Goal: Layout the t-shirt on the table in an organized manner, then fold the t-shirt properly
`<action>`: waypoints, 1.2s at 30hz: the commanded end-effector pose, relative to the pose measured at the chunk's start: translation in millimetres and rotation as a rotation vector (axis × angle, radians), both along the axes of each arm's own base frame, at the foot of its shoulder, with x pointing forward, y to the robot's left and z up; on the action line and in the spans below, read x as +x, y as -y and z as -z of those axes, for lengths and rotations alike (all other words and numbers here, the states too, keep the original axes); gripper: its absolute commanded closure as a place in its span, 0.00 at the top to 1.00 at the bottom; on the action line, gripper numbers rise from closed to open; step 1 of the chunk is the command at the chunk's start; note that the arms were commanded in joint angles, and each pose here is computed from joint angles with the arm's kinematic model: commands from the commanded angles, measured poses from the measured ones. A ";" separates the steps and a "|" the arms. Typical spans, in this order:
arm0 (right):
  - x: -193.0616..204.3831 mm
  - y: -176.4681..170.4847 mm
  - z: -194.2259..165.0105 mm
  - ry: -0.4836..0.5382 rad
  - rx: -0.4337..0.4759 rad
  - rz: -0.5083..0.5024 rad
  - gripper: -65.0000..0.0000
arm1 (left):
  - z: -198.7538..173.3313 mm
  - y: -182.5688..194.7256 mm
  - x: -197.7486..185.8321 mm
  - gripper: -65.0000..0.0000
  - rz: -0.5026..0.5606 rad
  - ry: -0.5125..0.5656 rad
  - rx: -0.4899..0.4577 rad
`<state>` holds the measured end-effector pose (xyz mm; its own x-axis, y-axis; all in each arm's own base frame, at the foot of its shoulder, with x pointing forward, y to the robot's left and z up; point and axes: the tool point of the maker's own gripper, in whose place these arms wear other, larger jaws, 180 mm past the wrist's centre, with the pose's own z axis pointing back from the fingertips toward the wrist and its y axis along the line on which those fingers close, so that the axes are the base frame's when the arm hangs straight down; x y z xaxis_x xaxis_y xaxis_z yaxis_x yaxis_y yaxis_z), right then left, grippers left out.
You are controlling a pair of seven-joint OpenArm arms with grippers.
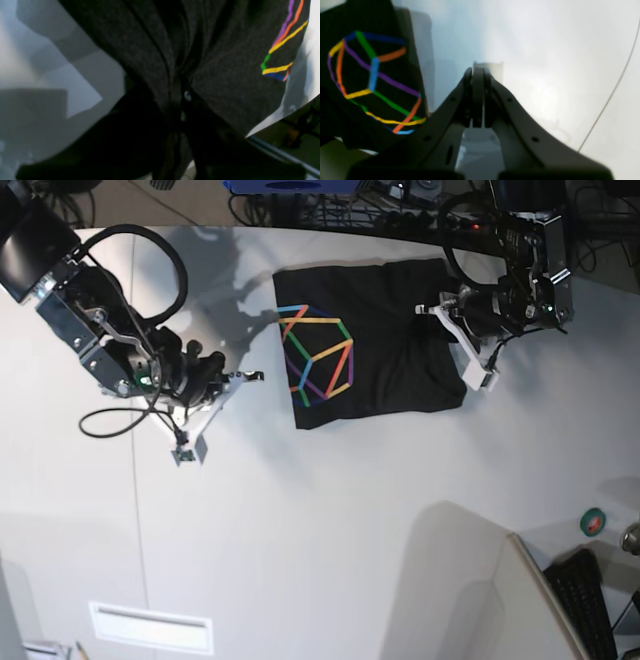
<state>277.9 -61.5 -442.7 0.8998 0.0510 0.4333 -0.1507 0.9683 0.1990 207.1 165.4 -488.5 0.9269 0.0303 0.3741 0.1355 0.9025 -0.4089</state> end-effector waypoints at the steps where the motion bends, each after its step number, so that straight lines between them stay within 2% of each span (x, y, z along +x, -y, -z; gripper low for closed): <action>1: 14.1 1.8 -11.8 0.049 0.004 0.002 0.00 | 0.6 -6.1 3.7 0.00 0.044 -0.010 0.065; 8: 17.1 17.9 -11.9 0.054 -0.013 0.033 0.00 | 0.8 2.6 17.3 0.00 0.287 -0.002 0.230; 11: 20.0 39.0 -16.5 0.087 0.005 0.123 0.00 | -6.1 10.3 31.0 0.00 0.393 0.035 0.305; 16: 24.5 73.4 -38.7 0.225 0.025 0.241 0.00 | -14.7 15.2 57.6 0.00 0.541 0.085 0.472; 22: 15.5 144.0 -40.6 0.248 -0.015 0.457 0.00 | -30.5 36.2 93.6 0.00 0.750 0.177 0.665; 28: 1.5 191.2 -38.0 0.240 -0.065 0.575 0.00 | -59.6 77.5 133.9 0.00 0.924 0.315 0.760; 36: -10.4 202.2 -32.9 0.221 -0.082 0.603 0.00 | -76.4 132.3 144.0 0.00 1.164 0.443 0.837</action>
